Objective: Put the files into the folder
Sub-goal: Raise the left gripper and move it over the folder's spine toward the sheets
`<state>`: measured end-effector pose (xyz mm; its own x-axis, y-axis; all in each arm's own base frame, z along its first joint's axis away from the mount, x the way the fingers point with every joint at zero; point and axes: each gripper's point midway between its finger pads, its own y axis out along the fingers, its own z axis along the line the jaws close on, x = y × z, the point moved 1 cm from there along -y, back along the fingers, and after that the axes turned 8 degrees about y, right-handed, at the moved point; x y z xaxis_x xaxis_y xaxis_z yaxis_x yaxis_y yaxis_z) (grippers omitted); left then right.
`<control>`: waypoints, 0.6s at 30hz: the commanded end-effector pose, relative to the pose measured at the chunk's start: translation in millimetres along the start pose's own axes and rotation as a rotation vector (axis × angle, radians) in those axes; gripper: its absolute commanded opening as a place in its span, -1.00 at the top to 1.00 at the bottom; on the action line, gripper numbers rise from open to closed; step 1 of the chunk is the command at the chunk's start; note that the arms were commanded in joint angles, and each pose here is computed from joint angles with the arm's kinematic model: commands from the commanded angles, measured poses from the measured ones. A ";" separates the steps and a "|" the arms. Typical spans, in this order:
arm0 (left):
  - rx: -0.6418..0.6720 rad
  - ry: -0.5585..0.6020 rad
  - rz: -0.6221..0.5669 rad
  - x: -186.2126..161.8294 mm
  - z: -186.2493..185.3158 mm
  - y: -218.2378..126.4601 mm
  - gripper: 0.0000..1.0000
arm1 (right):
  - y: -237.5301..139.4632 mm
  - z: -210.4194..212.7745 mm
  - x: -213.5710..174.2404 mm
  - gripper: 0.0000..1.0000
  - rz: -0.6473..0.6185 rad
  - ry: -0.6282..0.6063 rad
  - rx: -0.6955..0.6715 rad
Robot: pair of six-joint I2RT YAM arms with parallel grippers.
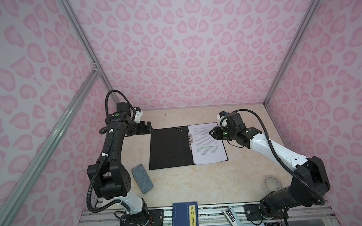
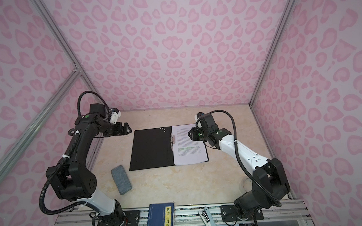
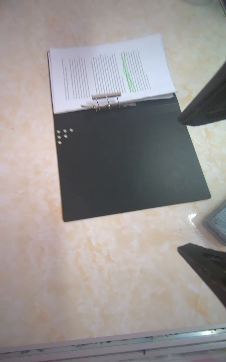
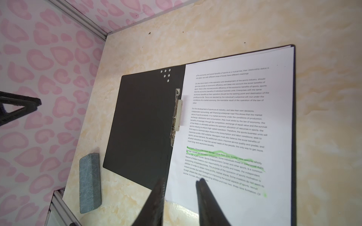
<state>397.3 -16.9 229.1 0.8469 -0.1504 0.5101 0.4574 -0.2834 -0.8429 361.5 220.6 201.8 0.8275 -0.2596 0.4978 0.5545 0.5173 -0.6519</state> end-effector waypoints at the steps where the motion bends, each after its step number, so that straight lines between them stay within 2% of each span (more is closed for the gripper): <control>1: -0.113 0.020 -0.048 19.1 -31.4 -6.8 -0.95 | -7.2 -9.2 8.1 0.38 -0.030 -0.013 -0.059; 4: -0.186 0.050 -0.070 36.3 -57.1 -0.5 -0.95 | -14.0 -12.9 21.8 0.38 -0.094 0.022 -0.054; 6: -0.222 0.075 -0.077 45.1 -72.2 10.2 -0.95 | -15.3 -28.1 30.3 0.45 -0.133 0.112 -0.026; 10: -0.259 0.074 -0.034 54.1 -90.7 48.4 -0.95 | -12.9 -67.7 56.7 0.54 -0.237 0.394 0.293; 11: -0.273 0.075 -0.014 55.3 -96.2 59.9 -0.95 | -7.8 -78.4 59.5 0.48 -0.223 0.449 0.322; 13: -0.296 0.088 0.031 56.5 -106.9 84.1 -0.95 | 2.3 -81.8 58.7 0.37 -0.160 0.393 0.282; 18: -0.330 0.100 0.112 61.8 -127.0 144.5 -0.95 | 11.8 -64.9 48.7 0.24 -0.099 0.081 -0.010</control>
<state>473.8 -174.1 169.1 0.8399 -0.2882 0.4599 0.2598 -0.5304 -0.8070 422.3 157.4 192.2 0.7429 -0.5248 0.4156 0.6686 0.5515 -0.4989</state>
